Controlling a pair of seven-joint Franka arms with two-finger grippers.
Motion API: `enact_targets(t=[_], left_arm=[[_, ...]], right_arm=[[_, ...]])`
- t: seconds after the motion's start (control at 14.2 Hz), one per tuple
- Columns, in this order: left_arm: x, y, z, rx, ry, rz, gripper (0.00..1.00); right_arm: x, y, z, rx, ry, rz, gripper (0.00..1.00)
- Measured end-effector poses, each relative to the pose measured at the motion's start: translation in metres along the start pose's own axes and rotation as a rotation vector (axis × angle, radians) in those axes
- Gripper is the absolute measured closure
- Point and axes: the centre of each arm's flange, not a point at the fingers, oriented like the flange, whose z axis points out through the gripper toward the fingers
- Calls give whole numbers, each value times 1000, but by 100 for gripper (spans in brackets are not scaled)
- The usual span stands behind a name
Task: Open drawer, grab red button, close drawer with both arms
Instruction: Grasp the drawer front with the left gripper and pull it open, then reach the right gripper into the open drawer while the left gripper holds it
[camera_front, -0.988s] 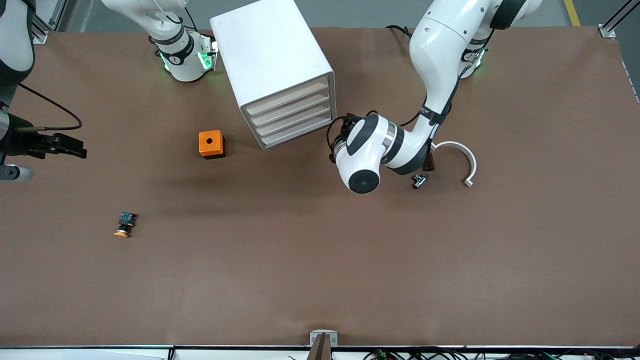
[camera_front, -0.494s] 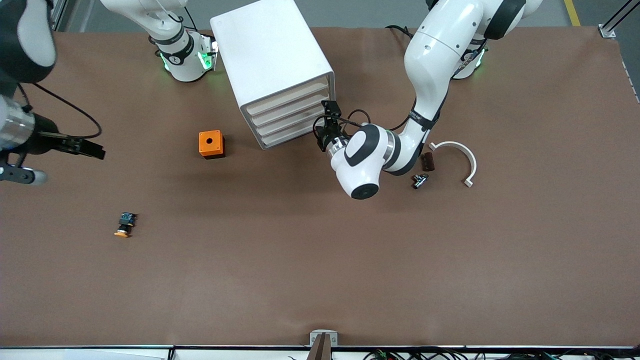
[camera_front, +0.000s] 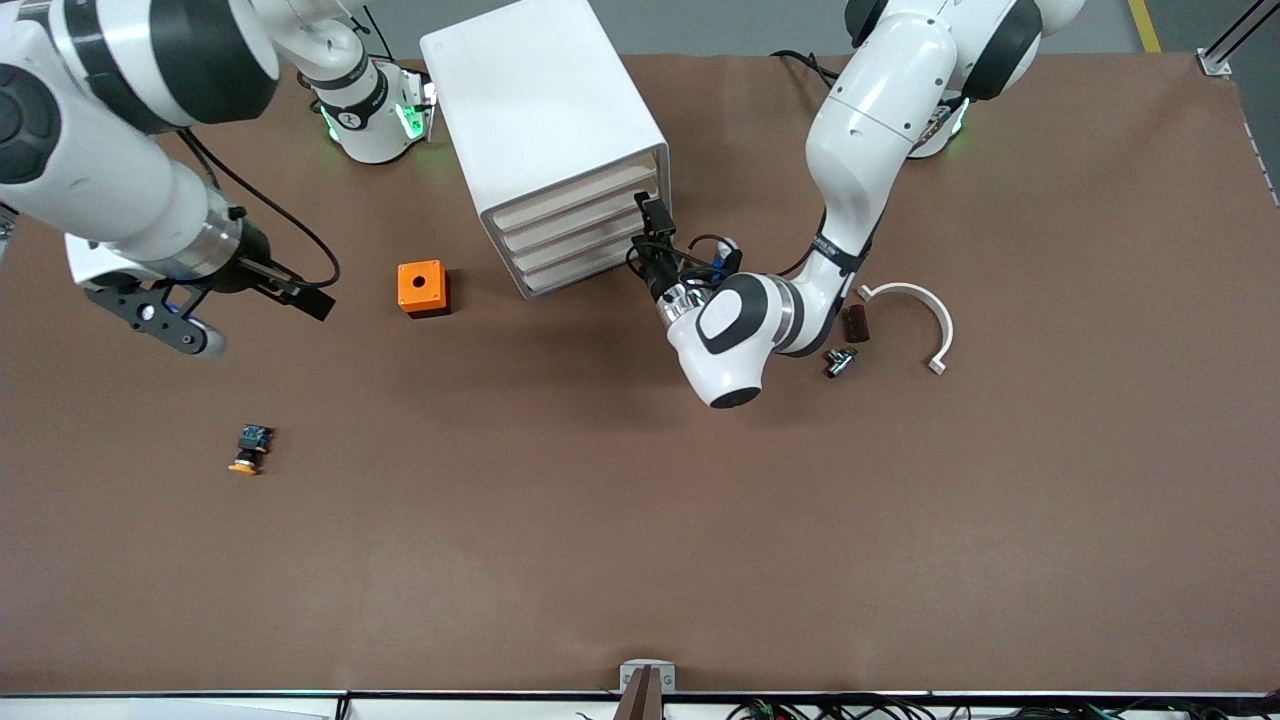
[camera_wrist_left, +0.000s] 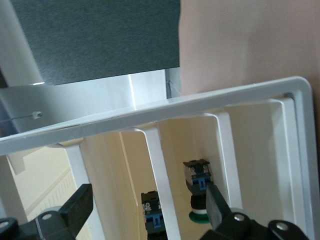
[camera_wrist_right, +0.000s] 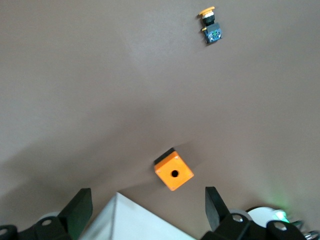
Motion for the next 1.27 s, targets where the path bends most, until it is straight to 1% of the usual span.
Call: enact_targets(t=[0.07,0.14,0.21,0.28,0.35,0.42,0.49,0.85,0.99,1.06,1.13,1.2,1.27], left_arm=[[0,1,2,7,2,-8,5],[0,1,4,10,4,-12,6],[0,2,5,11,7,-16,13],[-1,2,6,12,8,-19,26],[-1,2,7,13,10,-20,33],[-1,3,8,14,11,-21,33],[-1,3,9,17,12,-20,40],[-7,2,25,36,33,-15,41],[-9,3,33,40,45,-15,44],[-10,3,36,41,50,-16,51],[-10,4,39,43,53,-17,52],[-10,5,42,44,58,-19,56],[-11,6,46,46,64,-23,63]], right_arm=[[-9,-10,-1,12,3,35,0],[-18,-19,-1,24,3,59,0],[-26,-27,-1,32,4,79,0],[-34,-33,-1,38,3,95,0],[-39,-39,0,41,0,105,0],[-43,-43,2,47,-4,113,0],[-46,-45,5,51,-12,120,0],[-50,-49,9,70,-47,132,0],[-55,-54,11,70,-49,149,0],[-59,-58,12,76,-44,150,0],[-63,-63,13,80,-40,151,0],[-65,-66,16,79,-40,150,0],[-66,-68,19,76,-40,148,0]])
